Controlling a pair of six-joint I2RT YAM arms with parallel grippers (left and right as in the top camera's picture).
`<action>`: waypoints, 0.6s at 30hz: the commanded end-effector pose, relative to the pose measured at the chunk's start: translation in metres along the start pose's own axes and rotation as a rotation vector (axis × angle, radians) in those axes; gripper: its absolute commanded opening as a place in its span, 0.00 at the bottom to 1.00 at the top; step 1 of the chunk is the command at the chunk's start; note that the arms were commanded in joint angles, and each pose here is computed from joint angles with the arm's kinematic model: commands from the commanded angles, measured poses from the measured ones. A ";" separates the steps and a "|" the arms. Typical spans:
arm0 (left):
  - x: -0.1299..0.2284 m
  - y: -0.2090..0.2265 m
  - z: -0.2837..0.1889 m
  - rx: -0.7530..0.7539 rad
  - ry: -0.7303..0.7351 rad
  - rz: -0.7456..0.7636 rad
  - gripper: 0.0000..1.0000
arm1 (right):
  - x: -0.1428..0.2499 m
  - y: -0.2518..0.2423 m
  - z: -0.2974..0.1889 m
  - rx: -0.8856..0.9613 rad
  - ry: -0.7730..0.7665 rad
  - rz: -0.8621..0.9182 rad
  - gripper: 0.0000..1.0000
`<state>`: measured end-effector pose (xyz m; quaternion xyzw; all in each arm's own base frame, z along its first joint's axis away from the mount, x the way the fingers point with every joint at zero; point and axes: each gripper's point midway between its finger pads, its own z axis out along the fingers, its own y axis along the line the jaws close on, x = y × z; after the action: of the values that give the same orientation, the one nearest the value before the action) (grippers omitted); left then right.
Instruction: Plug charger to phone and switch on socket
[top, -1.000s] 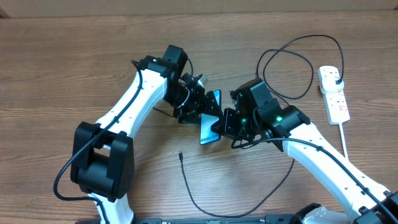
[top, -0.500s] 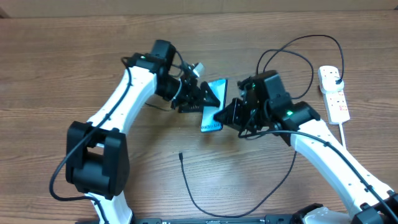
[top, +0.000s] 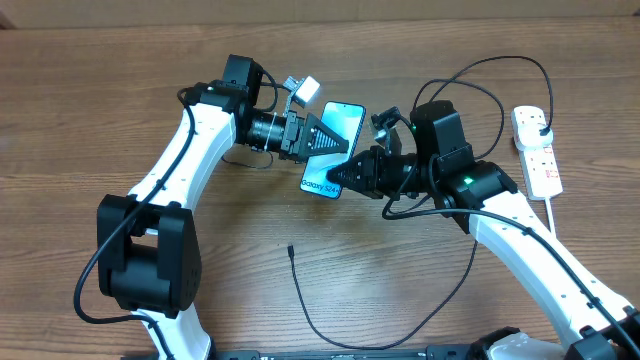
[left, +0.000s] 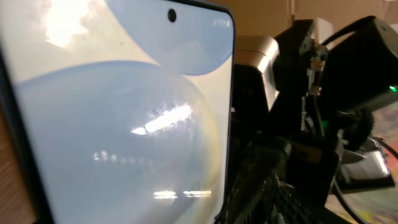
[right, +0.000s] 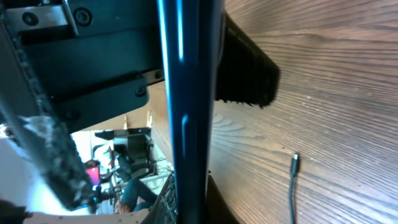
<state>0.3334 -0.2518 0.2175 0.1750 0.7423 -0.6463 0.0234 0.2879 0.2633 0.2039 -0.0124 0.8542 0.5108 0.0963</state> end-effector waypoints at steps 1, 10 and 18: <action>-0.002 -0.039 0.001 0.146 -0.005 0.094 0.69 | 0.007 0.013 0.001 -0.053 0.037 -0.036 0.04; -0.009 -0.042 -0.005 0.169 -0.024 0.142 0.66 | 0.000 0.019 0.000 -0.070 0.007 -0.075 0.04; -0.012 -0.043 -0.006 0.174 -0.026 0.162 0.63 | -0.008 0.027 0.000 -0.098 -0.023 -0.122 0.04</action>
<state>0.3373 -0.2532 0.2417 0.2114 0.6871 -0.6927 0.0587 0.2953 0.2710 0.2219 -0.0446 0.8325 0.5367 0.1299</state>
